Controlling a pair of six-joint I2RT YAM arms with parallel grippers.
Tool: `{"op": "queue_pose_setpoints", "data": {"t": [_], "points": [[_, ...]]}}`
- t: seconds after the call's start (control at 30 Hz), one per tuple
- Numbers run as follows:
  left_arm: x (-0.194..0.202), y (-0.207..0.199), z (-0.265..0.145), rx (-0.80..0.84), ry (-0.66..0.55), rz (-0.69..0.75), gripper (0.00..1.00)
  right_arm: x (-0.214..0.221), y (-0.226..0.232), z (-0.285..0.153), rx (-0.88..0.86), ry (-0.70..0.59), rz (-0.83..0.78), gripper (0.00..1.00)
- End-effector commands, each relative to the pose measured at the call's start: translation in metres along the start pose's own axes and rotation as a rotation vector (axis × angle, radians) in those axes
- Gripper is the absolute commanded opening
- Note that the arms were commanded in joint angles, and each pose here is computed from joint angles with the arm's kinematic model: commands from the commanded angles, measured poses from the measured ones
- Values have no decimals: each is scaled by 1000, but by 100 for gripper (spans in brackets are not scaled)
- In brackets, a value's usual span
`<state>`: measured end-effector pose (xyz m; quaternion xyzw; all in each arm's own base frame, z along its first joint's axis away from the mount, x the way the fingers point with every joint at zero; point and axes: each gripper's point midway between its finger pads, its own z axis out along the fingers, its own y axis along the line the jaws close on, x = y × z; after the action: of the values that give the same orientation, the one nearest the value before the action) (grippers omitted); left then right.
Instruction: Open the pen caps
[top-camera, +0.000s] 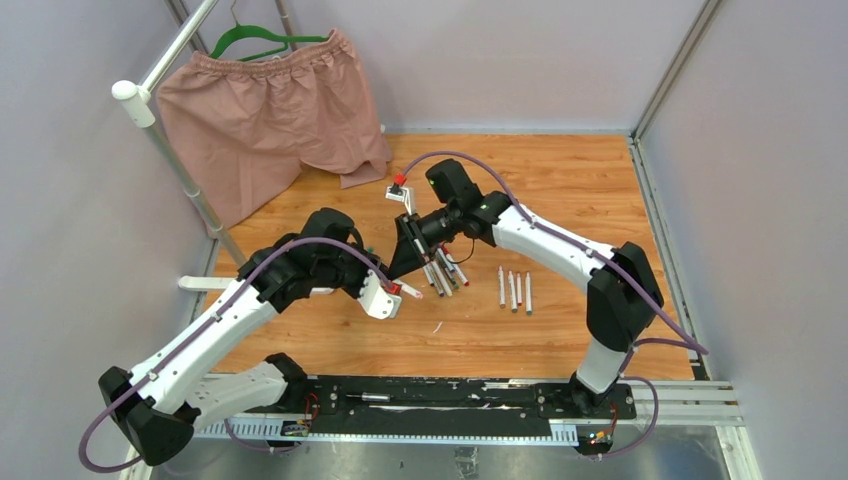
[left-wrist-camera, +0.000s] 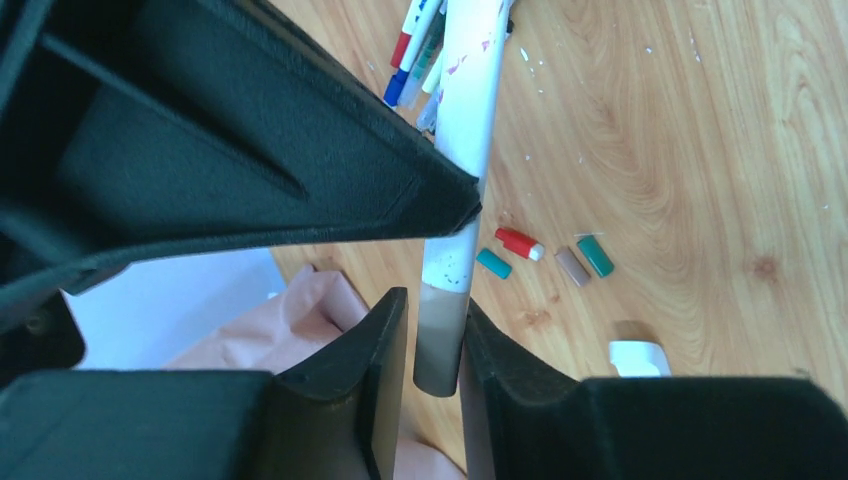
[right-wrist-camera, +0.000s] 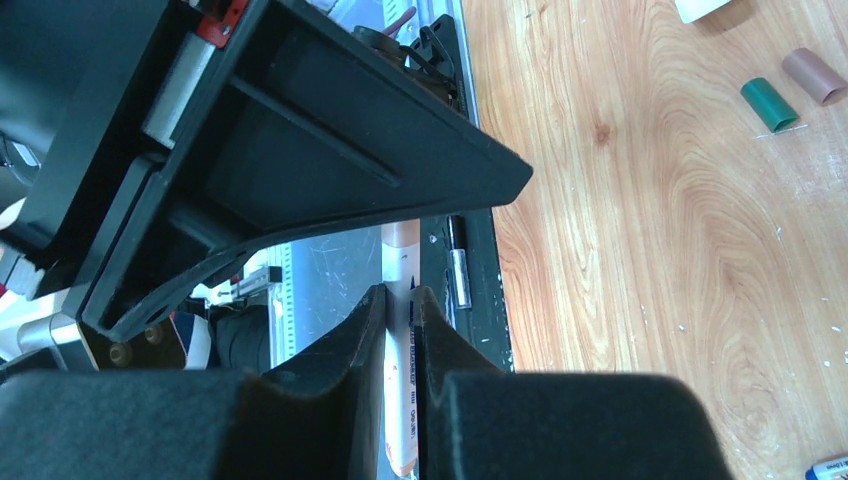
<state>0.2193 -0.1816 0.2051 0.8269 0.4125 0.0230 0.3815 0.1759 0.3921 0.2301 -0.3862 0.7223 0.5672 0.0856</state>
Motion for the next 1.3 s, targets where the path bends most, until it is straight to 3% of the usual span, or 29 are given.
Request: {"op": "queue_pose_setpoints", "data": {"t": [0.0,0.17,0.23,0.33,0.47,0.77,0.87,0.9,1.27], "points": [[-1,2,-3,0,14,7,26,-12,10,9,-49,-12,3,0],[2,-4,-2,7,36,31,7,-15,4,13,-41,-22,37,0],[4,-5,-3,6,42,29,0,-15,2,14,-34,-23,49,9],[5,-3,-4,-1,52,-3,0,-12,2,13,-31,-26,60,32],[6,1,-6,-11,62,-58,0,-3,4,13,-53,-39,83,38],[4,8,-7,-24,62,-132,0,1,5,13,-78,-83,101,24],[5,10,-6,-26,71,-157,0,-2,7,11,-70,-94,106,2],[6,10,-6,-26,77,-166,0,-1,6,11,-67,-95,113,0],[39,8,-7,-48,213,-99,0,36,-2,-2,-10,-50,213,0]]}}
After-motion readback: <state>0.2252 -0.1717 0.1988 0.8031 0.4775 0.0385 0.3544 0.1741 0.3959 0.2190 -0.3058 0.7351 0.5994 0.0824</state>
